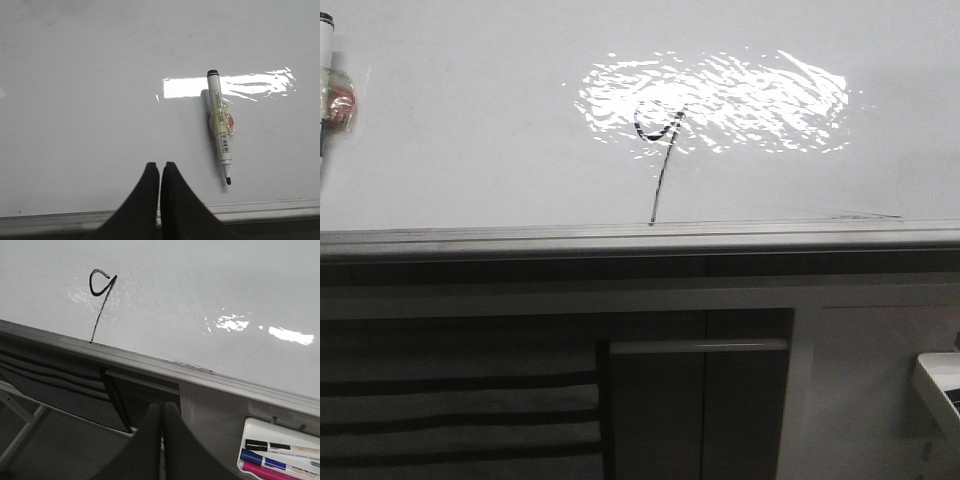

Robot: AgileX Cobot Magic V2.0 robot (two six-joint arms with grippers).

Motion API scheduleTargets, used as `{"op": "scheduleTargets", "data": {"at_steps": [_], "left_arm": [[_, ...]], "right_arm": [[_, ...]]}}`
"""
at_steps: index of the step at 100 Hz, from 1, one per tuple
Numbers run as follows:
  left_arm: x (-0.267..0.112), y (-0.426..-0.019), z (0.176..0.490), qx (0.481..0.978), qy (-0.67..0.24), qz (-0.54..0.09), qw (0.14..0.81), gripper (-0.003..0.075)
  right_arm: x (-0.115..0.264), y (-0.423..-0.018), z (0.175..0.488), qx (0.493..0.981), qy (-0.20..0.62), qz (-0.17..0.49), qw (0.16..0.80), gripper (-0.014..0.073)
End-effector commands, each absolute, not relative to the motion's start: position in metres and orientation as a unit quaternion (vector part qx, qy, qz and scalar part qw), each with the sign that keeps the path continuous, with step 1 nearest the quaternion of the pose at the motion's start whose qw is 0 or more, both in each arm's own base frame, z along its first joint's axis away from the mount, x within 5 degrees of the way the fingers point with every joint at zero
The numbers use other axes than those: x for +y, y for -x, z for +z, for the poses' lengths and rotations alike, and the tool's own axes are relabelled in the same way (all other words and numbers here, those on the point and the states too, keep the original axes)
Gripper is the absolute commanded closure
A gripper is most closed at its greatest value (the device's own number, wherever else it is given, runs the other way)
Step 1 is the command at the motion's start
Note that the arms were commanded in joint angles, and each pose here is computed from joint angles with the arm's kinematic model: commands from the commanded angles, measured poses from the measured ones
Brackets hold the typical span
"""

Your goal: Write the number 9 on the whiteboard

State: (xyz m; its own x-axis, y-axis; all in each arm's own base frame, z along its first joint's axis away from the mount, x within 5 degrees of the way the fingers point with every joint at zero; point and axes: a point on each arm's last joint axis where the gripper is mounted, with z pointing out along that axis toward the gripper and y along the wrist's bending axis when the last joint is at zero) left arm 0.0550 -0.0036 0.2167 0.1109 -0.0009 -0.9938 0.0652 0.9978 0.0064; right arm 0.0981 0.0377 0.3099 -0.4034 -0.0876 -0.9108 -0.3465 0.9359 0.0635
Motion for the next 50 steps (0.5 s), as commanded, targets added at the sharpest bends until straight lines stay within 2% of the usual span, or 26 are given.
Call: {"op": "scheduleTargets", "data": {"at_steps": [1, 18, 50], "left_arm": [[-0.0033, -0.0531, 0.2156, 0.635, -0.027, -0.015, 0.772, 0.0741], [-0.0037, -0.0532, 0.2149, 0.637, -0.044, 0.001, 0.769, 0.0741], [-0.0029, -0.0531, 0.2159, 0.634, -0.021, -0.017, 0.773, 0.0741]], "right_arm": [[0.0372, -0.1012, 0.324, 0.803, 0.123, 0.123, 0.57, 0.0667], [0.0372, -0.1012, 0.324, 0.803, 0.123, 0.123, 0.57, 0.0667], [0.0372, -0.1012, 0.324, 0.803, 0.123, 0.123, 0.57, 0.0667]]}}
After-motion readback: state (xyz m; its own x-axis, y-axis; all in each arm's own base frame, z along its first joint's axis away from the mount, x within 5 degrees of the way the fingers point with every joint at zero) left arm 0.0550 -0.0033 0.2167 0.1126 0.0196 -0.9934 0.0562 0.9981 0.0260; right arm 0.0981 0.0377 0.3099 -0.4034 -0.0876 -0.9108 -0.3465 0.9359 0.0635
